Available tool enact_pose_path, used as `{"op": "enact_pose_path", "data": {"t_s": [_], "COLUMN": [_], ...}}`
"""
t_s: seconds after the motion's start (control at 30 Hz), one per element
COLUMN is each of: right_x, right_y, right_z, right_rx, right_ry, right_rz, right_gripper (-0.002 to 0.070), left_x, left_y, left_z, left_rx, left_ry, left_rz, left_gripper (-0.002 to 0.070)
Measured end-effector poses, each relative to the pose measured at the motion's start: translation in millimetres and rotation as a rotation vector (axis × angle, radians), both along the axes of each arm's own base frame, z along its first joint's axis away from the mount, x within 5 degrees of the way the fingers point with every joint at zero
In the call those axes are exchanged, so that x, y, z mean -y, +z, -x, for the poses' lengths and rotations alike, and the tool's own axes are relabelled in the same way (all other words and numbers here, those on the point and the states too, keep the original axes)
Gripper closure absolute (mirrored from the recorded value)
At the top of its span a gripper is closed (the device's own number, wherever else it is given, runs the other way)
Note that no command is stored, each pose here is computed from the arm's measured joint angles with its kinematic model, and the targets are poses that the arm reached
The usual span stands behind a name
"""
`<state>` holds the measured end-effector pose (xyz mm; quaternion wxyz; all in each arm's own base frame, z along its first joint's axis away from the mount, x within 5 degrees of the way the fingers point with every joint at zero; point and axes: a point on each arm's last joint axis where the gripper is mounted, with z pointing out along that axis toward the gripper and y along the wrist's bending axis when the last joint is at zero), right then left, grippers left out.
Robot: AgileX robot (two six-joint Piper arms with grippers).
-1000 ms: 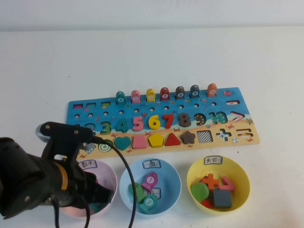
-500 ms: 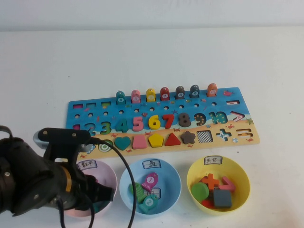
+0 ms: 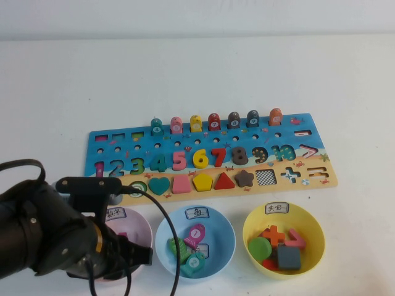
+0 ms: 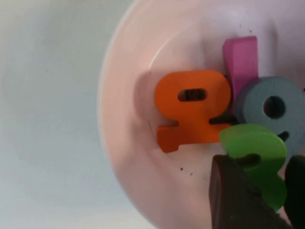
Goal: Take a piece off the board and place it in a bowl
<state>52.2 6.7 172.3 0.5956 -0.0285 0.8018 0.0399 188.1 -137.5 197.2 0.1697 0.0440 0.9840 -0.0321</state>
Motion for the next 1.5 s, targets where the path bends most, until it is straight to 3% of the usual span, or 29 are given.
{"op": "enact_pose_path", "data": {"t_s": [0.27,0.5,0.7,0.83,0.97,1.03,1.23,1.5], "right_x": [0,0,0,0,0,0,0,0], "right_y": [0,0,0,0,0,0,0,0], "right_z": [0,0,0,0,0,0,0,0], "right_rx": [0.0,0.0,0.0,0.0,0.0,0.0,0.0,0.0], "right_ry": [0.0,0.0,0.0,0.0,0.0,0.0,0.0,0.0], "right_rz": [0.0,-0.002,-0.002,-0.002,-0.003,-0.003,-0.003,-0.003], "right_gripper": [0.0694,0.0694,0.0694,0.0694,0.0694,0.0694,0.0694,0.0694], "left_x": [2,2,4,5,-2,-9,-36,-72], "left_y": [5,7,25,42,63,80,123,112], "left_z": [-3,-3,-8,-9,-1,7,41,89], "left_rx": [0.009,-0.005,-0.026,0.015,0.081,0.142,0.367,0.558], "left_ry": [-0.004,0.008,-0.008,-0.03,-0.034,-0.033,-0.076,-0.108], "left_rz": [0.008,0.001,-0.052,-0.031,0.019,0.067,0.226,0.372], "left_gripper": [0.0467,0.0294,0.0267,0.0372,0.0582,0.0638,0.0675,0.0676]}}
